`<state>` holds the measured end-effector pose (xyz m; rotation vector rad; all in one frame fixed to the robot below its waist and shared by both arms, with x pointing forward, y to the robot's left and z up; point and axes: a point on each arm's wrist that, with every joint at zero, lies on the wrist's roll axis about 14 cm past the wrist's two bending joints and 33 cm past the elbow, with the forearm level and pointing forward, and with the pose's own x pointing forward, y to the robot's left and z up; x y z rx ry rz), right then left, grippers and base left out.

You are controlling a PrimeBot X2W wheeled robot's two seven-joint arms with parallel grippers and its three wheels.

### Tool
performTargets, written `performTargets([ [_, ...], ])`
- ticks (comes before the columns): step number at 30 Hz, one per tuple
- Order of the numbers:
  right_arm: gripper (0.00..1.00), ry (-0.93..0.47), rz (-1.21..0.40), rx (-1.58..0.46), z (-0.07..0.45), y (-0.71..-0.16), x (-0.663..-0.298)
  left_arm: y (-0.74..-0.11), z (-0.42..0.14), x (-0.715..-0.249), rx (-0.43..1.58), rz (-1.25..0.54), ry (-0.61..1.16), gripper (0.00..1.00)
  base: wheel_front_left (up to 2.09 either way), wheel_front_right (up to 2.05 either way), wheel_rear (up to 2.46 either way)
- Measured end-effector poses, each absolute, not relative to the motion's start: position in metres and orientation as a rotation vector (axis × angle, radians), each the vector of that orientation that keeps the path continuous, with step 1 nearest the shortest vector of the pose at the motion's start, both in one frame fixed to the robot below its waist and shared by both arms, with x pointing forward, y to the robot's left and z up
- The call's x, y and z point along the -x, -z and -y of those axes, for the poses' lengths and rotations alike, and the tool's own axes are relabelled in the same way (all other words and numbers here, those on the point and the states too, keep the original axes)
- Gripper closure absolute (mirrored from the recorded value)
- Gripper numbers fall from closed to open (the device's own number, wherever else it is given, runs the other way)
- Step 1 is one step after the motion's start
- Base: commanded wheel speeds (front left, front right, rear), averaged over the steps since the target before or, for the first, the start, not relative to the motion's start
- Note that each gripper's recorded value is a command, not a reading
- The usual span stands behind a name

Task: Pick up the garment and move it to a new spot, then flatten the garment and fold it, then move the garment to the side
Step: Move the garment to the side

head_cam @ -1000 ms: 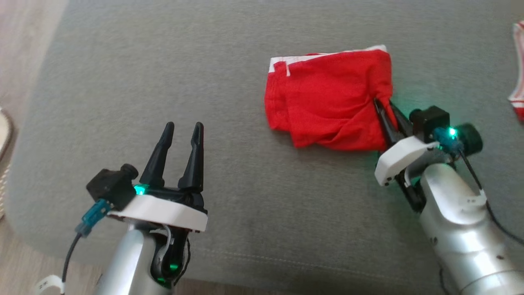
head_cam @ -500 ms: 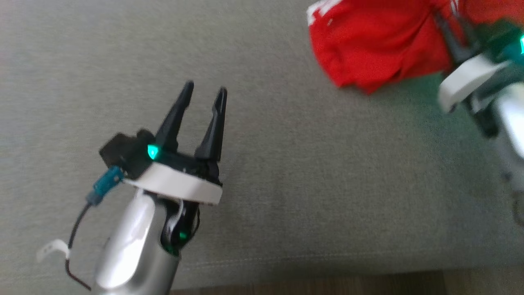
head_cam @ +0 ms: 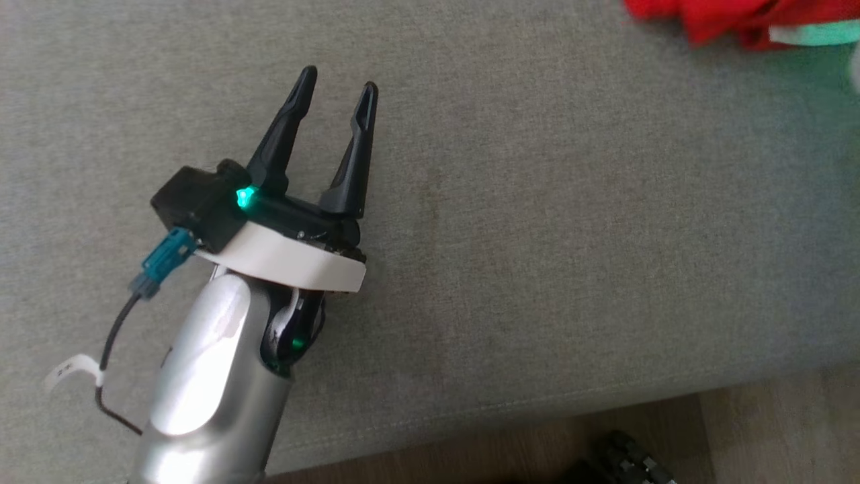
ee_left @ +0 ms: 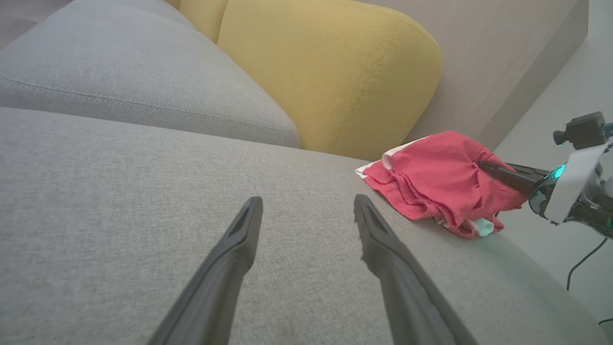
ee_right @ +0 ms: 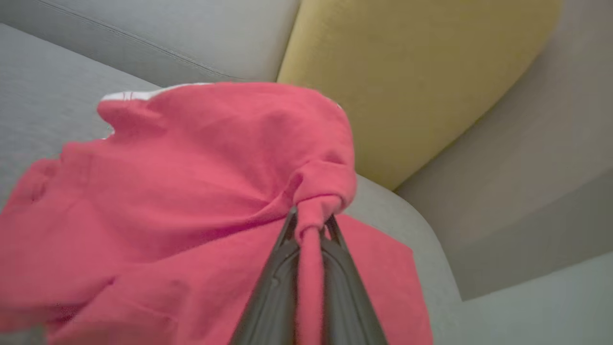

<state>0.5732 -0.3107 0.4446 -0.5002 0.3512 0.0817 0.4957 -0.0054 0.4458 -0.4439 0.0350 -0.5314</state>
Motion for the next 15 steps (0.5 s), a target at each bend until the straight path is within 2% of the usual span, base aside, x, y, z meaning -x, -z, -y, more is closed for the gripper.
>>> performTargets([
  [5, 1.0, 0.006, -0.395, 0.506, 0.339, -0.441, -0.572, -0.436, 0.008, -0.498, 0.453, -0.054, 0.532, 0.0, 0.0, 0.0, 0.0],
  [11, 1.0, 0.03, -0.413, 0.498, 0.34, -0.436, -0.575, -0.431, 0.004, -0.499, 0.444, -0.063, 0.522, 0.0, 0.0, 0.0, 0.0],
  [13, 0.0, 0.042, -0.419, 0.492, 0.341, -0.436, -0.575, -0.431, 0.003, -0.5, 0.442, -0.062, 0.517, 0.0, 0.0, 0.0, 0.0],
  [15, 0.0, 0.053, -0.417, 0.494, 0.342, -0.438, -0.576, -0.432, 0.001, -0.499, 0.439, -0.06, 0.514, 0.0, 0.0, 0.0, 0.0],
])
